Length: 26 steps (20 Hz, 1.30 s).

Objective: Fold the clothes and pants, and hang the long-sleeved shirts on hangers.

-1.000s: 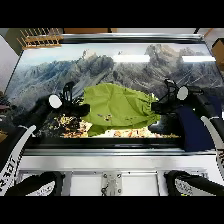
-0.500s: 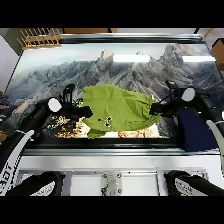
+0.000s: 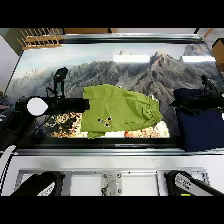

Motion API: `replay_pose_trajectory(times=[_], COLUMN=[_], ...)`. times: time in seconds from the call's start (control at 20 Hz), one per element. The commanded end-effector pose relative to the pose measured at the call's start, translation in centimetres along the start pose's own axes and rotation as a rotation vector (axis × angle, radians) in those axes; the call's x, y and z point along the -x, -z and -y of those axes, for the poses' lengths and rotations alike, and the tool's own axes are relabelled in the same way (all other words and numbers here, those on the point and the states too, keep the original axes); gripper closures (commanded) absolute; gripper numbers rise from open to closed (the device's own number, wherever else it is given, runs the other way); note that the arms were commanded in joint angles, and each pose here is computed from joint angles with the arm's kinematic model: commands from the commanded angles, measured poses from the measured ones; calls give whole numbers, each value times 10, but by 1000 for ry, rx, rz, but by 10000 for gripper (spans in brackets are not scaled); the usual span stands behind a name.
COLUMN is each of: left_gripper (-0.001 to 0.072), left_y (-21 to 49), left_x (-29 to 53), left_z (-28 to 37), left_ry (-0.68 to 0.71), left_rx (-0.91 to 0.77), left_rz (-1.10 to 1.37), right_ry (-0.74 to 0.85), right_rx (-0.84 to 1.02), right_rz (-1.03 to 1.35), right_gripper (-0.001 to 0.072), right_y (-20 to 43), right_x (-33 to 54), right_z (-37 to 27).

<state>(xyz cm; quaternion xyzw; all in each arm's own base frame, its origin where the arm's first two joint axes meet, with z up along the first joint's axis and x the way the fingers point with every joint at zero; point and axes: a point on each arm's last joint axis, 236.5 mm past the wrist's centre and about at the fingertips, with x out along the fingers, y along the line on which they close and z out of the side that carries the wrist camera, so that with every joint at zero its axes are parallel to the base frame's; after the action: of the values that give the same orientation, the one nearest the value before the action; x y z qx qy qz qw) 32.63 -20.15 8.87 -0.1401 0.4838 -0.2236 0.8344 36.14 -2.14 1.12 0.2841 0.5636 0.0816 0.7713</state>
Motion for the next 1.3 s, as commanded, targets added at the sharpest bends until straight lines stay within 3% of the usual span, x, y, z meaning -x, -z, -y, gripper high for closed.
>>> replay_pose_trajectory(times=[0.0,0.25,0.65,1.1,1.15,1.25], left_gripper=[702,702,702,702,702,701], left_y=[10,37,51,52,52,54], left_x=[-8,-36,-55,-54,-54,-54], left_z=[19,29,28,28,28,27], left_ry=[28,33,17,17,17,15], left_rx=[-42,-59,9,8,8,7], left_rz=[-26,-135,-197,-202,-203,-209], right_ry=[-145,-243,-401,-381,-377,-382], right_rx=[-64,-48,-18,100,112,124], right_rz=[-49,-169,-223,-281,-281,-273], right_gripper=[-8,-8,-8,6,57,574], right_y=[-6,14,24,44,45,45], right_x=[-34,-90,-120,-153,-157,-163], right_z=[22,46,2,-44,-49,-59])
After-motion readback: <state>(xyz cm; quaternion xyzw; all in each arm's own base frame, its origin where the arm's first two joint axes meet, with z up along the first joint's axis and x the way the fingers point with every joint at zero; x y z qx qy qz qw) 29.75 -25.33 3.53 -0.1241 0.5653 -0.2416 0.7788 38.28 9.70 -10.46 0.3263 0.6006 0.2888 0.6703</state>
